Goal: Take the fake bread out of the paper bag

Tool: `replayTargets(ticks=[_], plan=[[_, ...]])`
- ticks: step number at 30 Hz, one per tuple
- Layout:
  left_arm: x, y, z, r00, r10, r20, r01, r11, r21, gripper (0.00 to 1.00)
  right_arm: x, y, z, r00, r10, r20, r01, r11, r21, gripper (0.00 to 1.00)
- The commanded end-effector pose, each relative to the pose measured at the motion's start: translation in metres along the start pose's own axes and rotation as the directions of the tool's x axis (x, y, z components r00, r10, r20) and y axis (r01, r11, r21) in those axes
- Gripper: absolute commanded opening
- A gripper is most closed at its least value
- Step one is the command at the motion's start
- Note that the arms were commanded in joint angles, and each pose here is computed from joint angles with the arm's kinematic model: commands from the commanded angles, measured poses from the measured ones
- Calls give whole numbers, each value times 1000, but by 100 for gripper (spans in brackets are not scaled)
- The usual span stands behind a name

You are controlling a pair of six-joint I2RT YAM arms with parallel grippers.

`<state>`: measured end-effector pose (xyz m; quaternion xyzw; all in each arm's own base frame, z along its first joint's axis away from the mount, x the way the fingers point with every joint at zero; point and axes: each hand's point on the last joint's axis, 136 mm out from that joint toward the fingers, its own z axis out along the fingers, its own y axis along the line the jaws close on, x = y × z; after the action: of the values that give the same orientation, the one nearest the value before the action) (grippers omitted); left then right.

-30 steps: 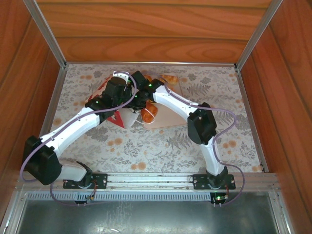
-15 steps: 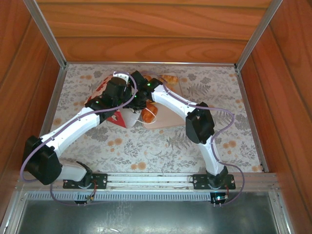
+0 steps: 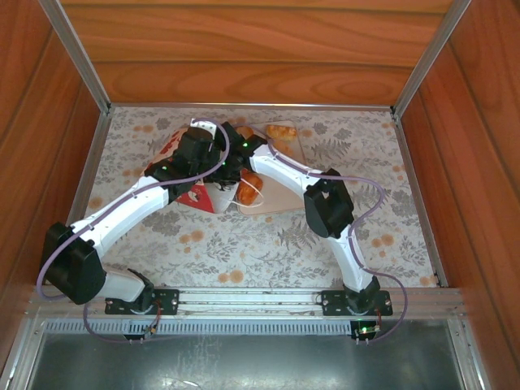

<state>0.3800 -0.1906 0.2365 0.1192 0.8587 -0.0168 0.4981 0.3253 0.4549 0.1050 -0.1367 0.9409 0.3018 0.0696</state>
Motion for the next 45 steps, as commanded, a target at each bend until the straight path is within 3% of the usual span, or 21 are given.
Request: replayTargets(ticks=[1,5,11,15,20,30,31,45], plan=[[-17,-14,-5,999,-3,39,1,998,64,0,7,17,-8,999,-52,7,52,997,-52,50],[-16,-15,-8,999,14,41,-17,997,78,0,6,3,-9,999,-37,19,37,999,15,51],[-13,-27,-10,999,22,32,-27,989,148,0,-7,15,-7,994,-98,48,99,995,-28,52],[-11,-31,-10,999,26,20,-30,984,173,0,-16,9,-9,991,-104,82,103,995,17,51],[-10,-29,-12,999,31,19,-34,986,163,0,-18,1,-9,993,-86,87,82,995,54,36],[0,-3,-13,1000,26,11,-26,999,33,0,-14,2,-37,987,-113,118,103,991,89,10],[1,-1,-11,1000,25,9,-25,999,21,0,-13,3,-40,986,-118,117,109,991,83,1],[-2,13,-3,1000,11,18,-10,997,-77,0,10,14,-72,988,-120,94,118,992,35,0]])
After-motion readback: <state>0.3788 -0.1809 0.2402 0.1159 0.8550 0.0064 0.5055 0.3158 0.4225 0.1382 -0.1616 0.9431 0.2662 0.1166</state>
